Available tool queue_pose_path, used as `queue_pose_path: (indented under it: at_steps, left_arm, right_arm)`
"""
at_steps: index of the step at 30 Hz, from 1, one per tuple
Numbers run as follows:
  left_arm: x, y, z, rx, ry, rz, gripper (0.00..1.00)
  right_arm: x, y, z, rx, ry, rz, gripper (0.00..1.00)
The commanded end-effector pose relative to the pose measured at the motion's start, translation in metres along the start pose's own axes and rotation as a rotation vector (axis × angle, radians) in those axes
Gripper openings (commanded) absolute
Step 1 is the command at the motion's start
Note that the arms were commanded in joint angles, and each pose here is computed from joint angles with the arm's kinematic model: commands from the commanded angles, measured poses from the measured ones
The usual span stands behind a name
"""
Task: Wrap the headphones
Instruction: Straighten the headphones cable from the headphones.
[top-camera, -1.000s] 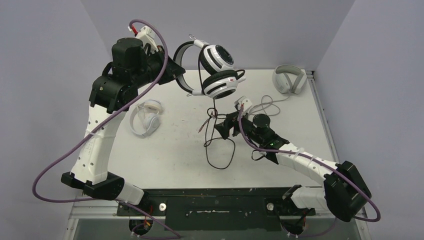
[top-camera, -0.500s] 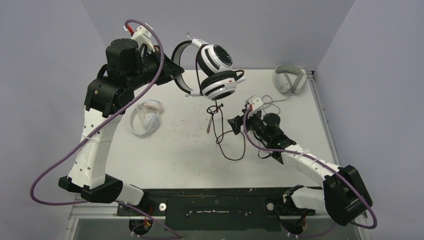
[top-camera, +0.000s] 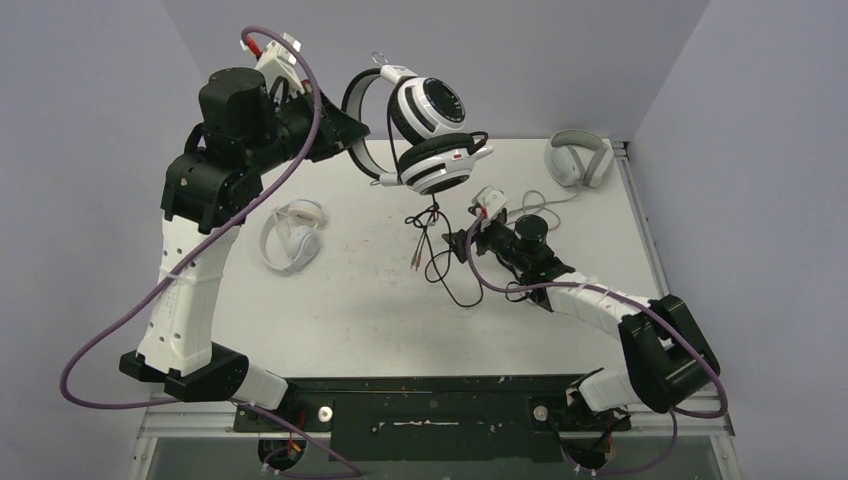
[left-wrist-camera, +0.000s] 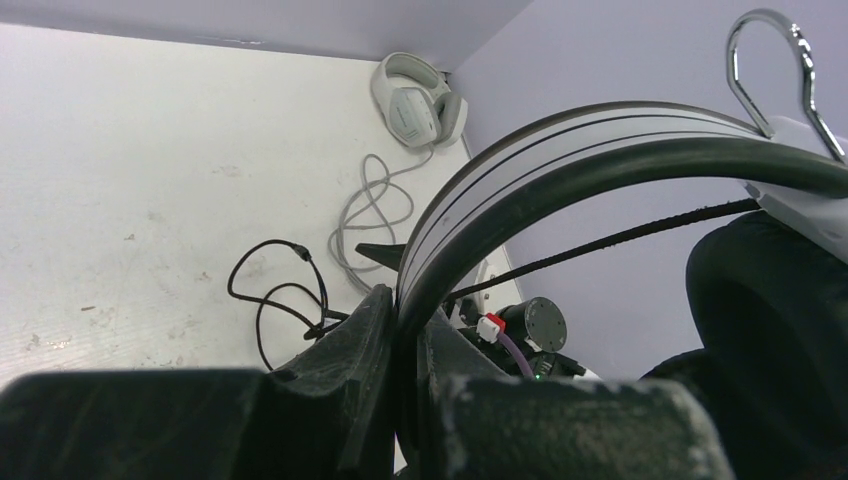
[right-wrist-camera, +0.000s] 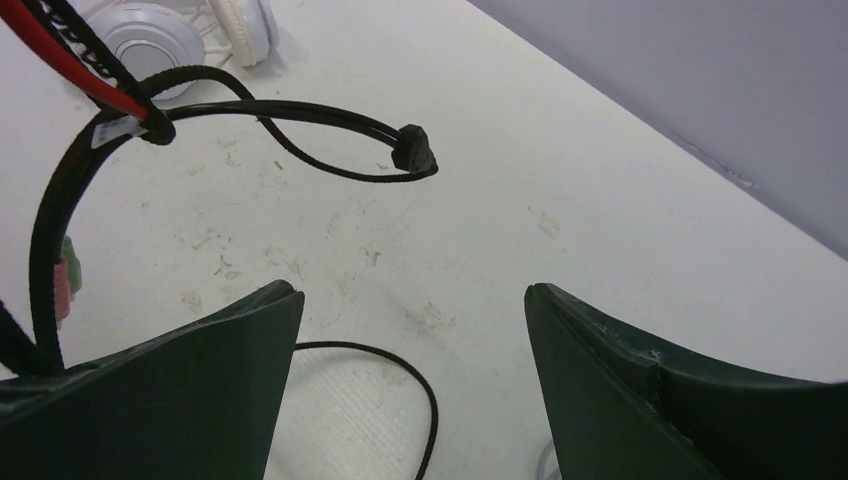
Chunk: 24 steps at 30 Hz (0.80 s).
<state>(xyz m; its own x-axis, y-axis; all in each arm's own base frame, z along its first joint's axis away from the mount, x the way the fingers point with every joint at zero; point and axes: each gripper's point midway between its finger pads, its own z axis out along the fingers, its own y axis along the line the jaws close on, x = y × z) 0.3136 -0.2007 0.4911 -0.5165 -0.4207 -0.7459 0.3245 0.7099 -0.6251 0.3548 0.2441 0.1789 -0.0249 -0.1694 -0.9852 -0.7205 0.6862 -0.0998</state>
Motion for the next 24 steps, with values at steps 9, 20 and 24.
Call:
queue_pose_path:
  at_steps: [9,20,24]
  left_arm:
    - [-0.022,-0.048,-0.019,0.200,-0.056,-0.047,0.00]
    - [-0.016,-0.046,-0.013,0.205,-0.028,-0.055,0.00]
    - [-0.015,-0.046,-0.012,0.209,-0.024,-0.054,0.00]
  right_arm:
    - [-0.058,0.016,0.014,-0.154,-0.360,-0.330,0.85]
    - [-0.076,0.050,0.022,-0.351,-0.423,-0.376,0.82]
    - [-0.082,0.063,0.016,-0.380,-0.440,-0.386,0.81]
